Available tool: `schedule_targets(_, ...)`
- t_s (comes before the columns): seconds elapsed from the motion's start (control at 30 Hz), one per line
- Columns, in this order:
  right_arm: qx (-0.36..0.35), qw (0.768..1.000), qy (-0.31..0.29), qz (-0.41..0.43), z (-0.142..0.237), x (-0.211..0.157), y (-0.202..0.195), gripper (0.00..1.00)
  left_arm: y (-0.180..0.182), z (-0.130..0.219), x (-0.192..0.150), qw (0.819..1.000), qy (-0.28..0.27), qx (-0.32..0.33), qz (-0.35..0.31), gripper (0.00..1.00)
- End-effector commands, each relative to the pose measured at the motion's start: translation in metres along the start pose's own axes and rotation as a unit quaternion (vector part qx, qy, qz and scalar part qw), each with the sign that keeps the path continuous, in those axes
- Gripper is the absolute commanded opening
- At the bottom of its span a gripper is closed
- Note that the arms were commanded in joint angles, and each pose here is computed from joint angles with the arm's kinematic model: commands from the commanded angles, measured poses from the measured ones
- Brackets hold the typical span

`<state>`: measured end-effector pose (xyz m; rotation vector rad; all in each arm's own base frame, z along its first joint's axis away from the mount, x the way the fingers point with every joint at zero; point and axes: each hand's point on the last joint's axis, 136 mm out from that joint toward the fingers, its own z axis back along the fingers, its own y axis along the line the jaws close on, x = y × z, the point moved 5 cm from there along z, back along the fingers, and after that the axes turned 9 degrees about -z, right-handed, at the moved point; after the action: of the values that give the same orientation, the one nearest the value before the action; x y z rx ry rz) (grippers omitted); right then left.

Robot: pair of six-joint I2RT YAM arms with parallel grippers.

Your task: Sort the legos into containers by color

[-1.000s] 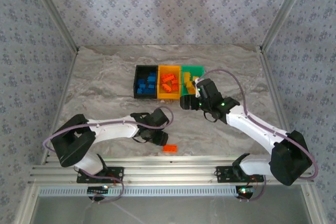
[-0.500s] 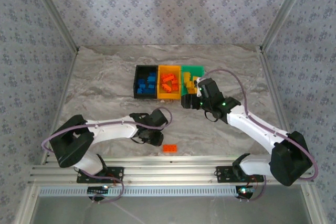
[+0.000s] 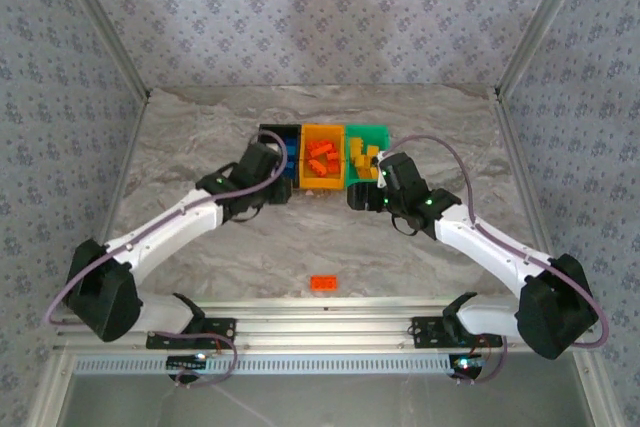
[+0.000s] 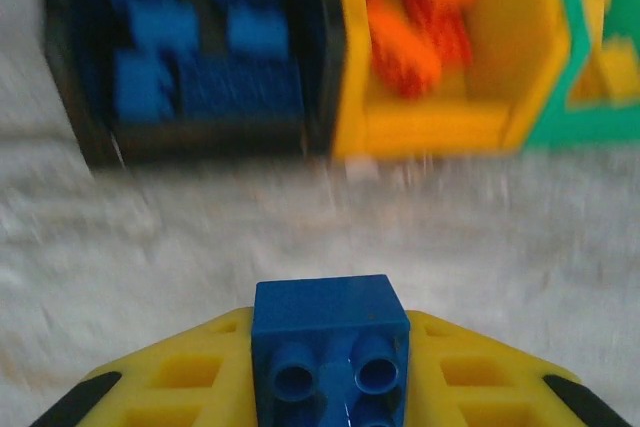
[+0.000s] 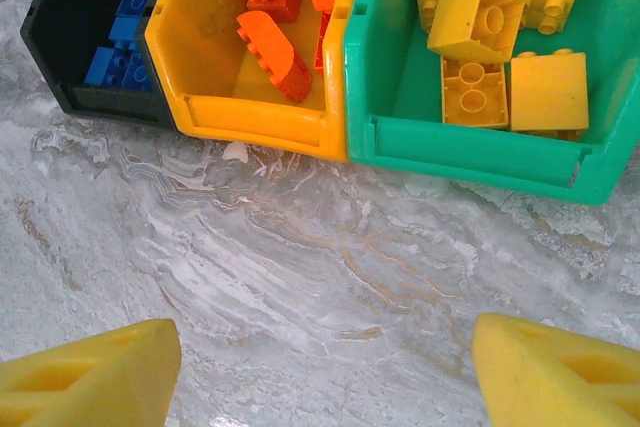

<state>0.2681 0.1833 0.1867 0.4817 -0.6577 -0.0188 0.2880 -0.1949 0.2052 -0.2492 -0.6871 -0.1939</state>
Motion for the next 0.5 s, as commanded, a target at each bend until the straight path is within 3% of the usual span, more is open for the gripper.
schedule_targets(0.0, -0.002, 1.000, 0.008, -0.013, -0.001, -0.004, -0.003, 0.78, 0.009, -0.020, 0.049, 0.998, -0.060, 0.024, 0.011, 0.30)
schedule_targets(0.27, -0.010, 0.999, 0.026, -0.015, 0.000, -0.015, -0.008, 0.78, 0.033, -0.091, 0.098, 0.996, -0.050, 0.057, 0.048, 0.30)
schedule_targets(0.47, 0.003, 0.999, 0.045, -0.011, 0.005, -0.027, -0.006, 0.79, 0.036, -0.121, 0.110, 0.995, -0.031, 0.066, 0.062, 0.50)
